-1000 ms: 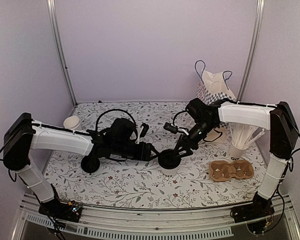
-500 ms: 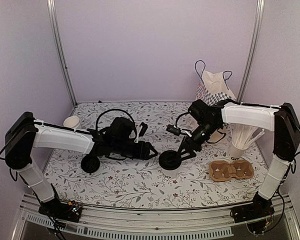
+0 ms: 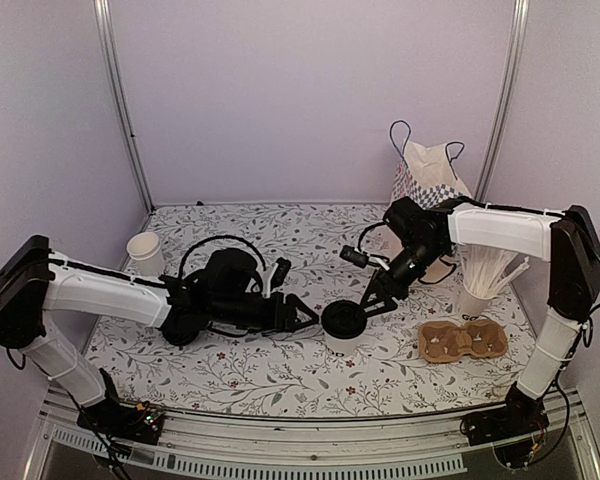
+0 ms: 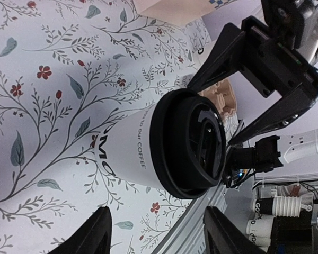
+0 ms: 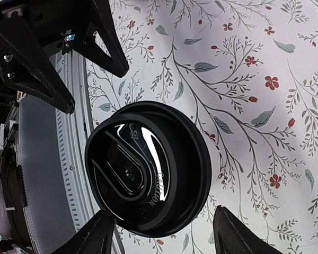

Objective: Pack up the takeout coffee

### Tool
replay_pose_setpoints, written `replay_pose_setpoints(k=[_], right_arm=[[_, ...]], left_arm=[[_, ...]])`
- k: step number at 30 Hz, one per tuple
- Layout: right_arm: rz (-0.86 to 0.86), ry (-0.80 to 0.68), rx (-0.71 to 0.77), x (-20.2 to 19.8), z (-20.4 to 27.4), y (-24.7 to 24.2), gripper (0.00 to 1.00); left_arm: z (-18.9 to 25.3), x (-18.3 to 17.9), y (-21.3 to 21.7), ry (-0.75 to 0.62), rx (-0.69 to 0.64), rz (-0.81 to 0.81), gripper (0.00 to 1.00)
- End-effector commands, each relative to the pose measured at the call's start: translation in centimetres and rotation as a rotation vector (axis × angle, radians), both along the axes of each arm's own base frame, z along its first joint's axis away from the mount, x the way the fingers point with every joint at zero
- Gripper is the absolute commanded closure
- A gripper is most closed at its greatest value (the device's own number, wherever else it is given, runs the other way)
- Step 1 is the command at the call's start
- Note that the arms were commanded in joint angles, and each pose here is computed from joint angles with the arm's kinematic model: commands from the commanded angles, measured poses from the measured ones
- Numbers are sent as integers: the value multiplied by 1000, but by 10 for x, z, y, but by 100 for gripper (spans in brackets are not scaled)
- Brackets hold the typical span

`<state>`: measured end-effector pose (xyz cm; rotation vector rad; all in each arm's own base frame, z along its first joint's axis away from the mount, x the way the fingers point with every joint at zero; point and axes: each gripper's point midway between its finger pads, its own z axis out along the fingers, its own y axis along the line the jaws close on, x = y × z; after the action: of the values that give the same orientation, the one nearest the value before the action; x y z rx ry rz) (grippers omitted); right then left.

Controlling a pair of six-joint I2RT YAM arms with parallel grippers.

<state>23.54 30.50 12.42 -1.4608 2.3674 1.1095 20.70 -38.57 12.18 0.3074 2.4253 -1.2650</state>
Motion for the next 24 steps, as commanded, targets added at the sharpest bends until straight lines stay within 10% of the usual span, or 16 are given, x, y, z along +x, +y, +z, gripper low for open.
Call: replay_pose_setpoints(k=[1, 24], right_arm=[[-14, -27, 20, 4, 12, 0, 34], [30, 10, 62, -24, 15, -12, 38]], left_arm=[[2, -9, -15, 51, -81, -22, 40], [-13, 29, -20, 52, -53, -31, 45]])
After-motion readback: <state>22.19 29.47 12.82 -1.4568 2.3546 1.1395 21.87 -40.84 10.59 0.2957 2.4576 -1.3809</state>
